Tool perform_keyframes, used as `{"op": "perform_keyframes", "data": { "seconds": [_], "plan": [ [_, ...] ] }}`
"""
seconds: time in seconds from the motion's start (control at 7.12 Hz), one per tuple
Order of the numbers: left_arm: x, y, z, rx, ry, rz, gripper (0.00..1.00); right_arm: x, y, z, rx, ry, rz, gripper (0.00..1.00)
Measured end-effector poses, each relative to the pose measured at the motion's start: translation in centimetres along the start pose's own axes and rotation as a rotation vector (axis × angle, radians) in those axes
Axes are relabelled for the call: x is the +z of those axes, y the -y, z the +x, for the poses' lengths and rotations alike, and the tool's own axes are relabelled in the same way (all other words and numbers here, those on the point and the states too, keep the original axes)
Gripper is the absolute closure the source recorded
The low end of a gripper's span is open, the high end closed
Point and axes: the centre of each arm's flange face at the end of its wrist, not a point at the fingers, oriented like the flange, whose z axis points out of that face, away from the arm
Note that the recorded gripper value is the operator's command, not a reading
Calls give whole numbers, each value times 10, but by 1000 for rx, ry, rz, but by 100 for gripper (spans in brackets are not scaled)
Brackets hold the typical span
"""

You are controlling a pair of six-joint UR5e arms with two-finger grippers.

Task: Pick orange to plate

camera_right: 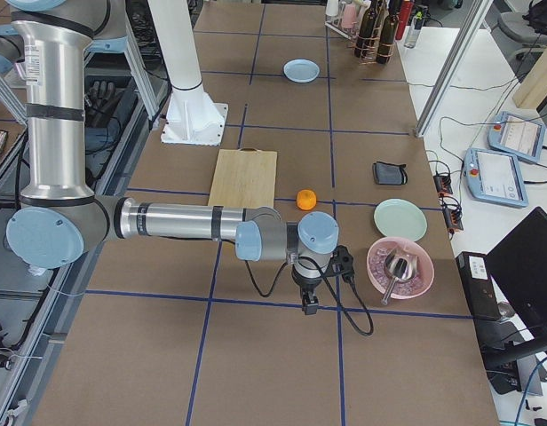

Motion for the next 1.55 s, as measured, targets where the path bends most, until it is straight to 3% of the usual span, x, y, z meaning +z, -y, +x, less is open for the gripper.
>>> {"op": "perform_keyframes", "data": {
  "seconds": [0.42,0.84,0.98,1.12,1.26,1.55],
  "plan": [
    [-30,64,26,220,16,221,0,-45,25,-40,-110,-20,135,0],
    [-17,80,59,276,-30,346,0,-52,32,-46,-112,-18,189,0],
    [10,82,90,269,-82,342,0,-52,33,-47,-120,-18,199,0],
    [43,83,126,197,-125,306,0,-52,33,-47,-122,-18,202,0],
    [75,83,156,97,-118,282,0,-52,34,-47,-122,-18,203,0],
    [125,73,201,-70,-99,256,17,-51,33,-46,-122,-17,203,0]
  ]
}}
